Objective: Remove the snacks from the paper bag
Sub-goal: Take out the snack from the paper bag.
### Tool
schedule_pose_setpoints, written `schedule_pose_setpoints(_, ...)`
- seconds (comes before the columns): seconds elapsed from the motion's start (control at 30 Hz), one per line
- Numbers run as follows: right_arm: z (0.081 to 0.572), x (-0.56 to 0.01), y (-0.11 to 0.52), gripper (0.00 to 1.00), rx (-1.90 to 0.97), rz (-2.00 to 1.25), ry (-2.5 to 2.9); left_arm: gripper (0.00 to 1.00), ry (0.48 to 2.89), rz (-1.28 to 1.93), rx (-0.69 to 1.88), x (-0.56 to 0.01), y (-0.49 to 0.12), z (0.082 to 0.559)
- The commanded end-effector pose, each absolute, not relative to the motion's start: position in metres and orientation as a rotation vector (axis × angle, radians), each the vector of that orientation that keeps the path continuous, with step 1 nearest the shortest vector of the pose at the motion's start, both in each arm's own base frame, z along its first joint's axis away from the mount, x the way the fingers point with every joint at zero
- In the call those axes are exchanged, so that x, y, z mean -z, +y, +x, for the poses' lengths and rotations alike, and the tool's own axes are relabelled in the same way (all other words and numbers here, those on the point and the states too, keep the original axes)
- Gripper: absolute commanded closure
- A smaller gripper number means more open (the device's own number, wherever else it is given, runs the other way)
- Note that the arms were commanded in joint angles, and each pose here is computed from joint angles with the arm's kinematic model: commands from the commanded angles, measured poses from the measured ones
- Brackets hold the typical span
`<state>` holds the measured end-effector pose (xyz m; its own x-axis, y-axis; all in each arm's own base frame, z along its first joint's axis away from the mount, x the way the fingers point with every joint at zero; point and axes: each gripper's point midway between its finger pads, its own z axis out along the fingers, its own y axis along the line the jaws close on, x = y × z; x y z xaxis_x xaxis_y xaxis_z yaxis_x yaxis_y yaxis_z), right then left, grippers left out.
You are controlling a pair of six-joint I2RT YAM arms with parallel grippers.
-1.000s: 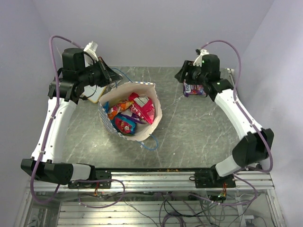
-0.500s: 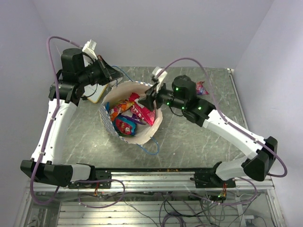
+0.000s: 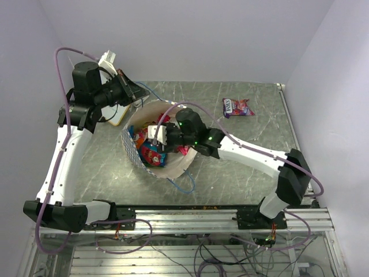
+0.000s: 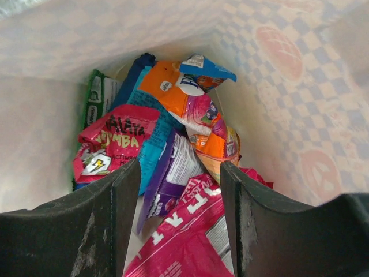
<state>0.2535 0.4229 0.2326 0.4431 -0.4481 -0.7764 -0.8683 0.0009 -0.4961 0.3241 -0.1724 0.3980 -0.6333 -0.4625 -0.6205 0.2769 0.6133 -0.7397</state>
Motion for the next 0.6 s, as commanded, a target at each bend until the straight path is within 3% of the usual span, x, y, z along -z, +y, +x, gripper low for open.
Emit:
schedule_pose_setpoints(0.0, 0.267, -0.226, 0.444, 0.44, -0.424, -1.700, 1.000, 0.93, 1.871, -0.081, 1.145, -0.432, -0.175, 0.310)
schedule_pose_setpoints(0.2, 0.293, -0.200, 0.458, 0.47, -0.362, -1.760, 0.974, 0.93, 1.860, -0.053, 1.149, -0.436, -0.176, 0.304)
schedule_pose_setpoints(0.57, 0.322, -0.165, 0.466, 0.43, -0.392, -1.783, 1.006, 0.93, 1.855, -0.015, 1.150, -0.441, -0.176, 0.295)
